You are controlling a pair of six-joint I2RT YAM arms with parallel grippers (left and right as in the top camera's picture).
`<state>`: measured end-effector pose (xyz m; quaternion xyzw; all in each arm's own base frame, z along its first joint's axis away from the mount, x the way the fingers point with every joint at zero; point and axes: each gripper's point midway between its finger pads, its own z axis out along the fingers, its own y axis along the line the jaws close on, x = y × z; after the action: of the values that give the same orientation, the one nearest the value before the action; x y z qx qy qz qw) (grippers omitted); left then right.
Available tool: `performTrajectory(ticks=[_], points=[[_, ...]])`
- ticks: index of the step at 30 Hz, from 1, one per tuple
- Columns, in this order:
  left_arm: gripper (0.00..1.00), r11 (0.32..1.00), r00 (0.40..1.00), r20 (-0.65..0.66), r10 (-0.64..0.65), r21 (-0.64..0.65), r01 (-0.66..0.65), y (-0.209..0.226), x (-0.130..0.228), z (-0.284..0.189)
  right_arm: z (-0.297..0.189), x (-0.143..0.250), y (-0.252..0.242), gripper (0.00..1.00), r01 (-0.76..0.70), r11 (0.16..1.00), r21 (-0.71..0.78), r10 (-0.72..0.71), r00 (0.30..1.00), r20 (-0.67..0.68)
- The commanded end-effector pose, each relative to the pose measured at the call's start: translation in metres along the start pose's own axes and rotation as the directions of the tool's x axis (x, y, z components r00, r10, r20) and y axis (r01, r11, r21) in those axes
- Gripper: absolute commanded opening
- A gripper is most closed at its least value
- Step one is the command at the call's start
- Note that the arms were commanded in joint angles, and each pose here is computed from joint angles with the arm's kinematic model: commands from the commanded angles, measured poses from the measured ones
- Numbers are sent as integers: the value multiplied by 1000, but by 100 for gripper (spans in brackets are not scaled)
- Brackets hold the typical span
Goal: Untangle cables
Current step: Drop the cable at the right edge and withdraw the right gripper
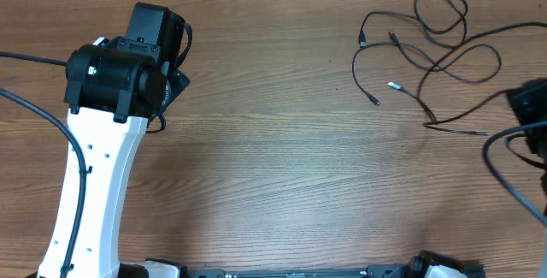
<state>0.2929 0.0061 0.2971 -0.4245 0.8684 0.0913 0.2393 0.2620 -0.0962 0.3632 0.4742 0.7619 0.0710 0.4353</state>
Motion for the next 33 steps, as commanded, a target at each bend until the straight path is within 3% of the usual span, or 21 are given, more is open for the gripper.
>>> performTrajectory(ticks=[1,7,11,23,27,33], points=[[100,1000,1000,-6,18,-9,-18,0,2,3,2,-16,-16,4,-59,997,51,56,997,47],[100,1000,1000,-6,18,-9,-18,0,2,3,8,-40,-48,4,-153,978,140,138,984,112],[100,1000,1000,-6,18,-10,-18,0,2,3,6,-59,-75,4,-277,942,189,242,952,188],[100,1000,1000,-7,18,-10,-18,0,2,3,-18,-90,-139,4,-467,842,268,362,859,361],[100,1000,1000,-6,18,-10,-18,0,2,3,-20,-89,-143,4,-523,812,259,412,828,381],[100,1000,1000,-5,15,-6,-16,-1,1,3,-5,-82,-151,4,-529,791,308,432,838,333]])
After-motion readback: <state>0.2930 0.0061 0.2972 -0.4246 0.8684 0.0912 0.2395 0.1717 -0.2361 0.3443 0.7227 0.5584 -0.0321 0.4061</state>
